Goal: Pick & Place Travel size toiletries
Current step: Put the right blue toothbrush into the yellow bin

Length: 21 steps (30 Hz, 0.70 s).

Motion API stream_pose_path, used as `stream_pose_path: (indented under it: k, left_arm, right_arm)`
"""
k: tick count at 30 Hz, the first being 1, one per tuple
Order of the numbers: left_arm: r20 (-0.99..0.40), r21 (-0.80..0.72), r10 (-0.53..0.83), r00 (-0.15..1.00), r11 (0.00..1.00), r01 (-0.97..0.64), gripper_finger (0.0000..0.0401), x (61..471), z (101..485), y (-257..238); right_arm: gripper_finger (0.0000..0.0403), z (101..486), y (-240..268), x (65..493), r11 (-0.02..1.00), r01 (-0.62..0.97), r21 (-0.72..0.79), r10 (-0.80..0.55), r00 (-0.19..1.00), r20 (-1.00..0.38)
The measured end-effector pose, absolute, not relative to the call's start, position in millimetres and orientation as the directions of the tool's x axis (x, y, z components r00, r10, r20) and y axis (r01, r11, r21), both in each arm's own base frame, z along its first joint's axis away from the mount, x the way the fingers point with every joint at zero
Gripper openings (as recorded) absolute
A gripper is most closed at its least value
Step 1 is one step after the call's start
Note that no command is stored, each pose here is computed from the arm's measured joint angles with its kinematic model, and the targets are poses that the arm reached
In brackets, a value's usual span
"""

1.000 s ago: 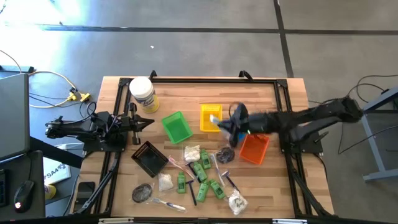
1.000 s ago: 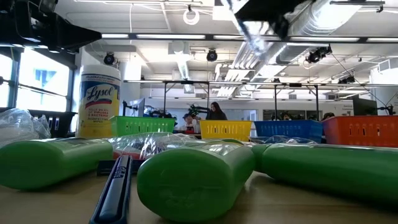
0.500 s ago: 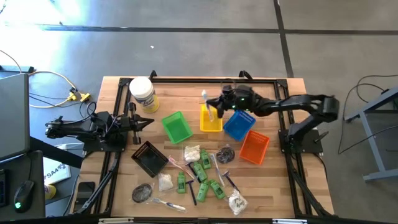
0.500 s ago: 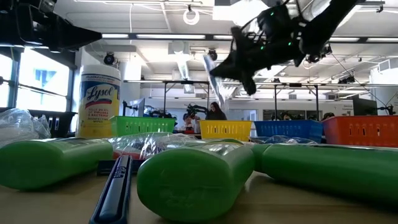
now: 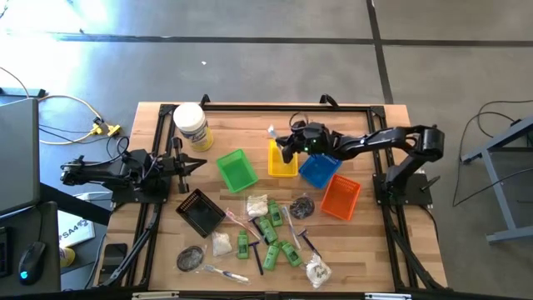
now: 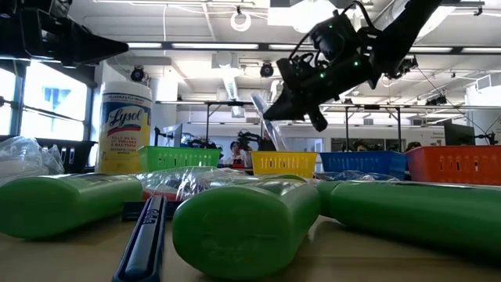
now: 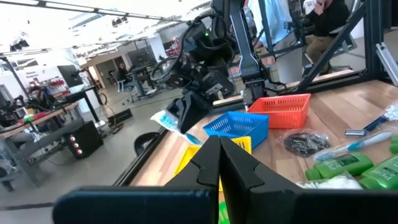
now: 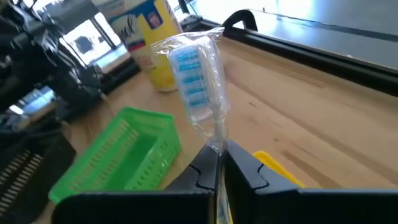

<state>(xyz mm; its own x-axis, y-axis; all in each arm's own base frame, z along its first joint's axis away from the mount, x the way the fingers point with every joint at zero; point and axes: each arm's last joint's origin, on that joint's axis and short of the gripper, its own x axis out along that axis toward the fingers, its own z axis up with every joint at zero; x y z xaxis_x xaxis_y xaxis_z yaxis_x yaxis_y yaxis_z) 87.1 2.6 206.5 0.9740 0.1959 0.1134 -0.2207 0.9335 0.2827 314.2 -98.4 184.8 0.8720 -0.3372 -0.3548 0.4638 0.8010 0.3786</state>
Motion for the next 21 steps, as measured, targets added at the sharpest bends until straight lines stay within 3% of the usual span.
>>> stream_pose_path:
  k: [10,14,21]
  left_arm:
    - [0.119,0.281,0.196,0.973,0.934,-0.223,0.0000,87.0,207.0,2.6]
    - [0.122,0.280,0.196,0.973,0.934,-0.223,0.0000,86.9,207.4,2.6]
    - [0.122,0.279,0.196,0.973,0.934,-0.223,0.0000,86.9,207.4,2.6]
  right_arm:
    - [0.0005,176.1,-90.2,312.6,0.770,0.502,0.393,-0.318,0.837,-0.445]
    - [0.0006,170.8,-91.1,313.4,0.752,0.549,0.364,-0.368,0.809,-0.459]
    - [0.0036,160.5,-91.2,316.4,0.756,0.545,0.363,-0.350,0.805,-0.479]
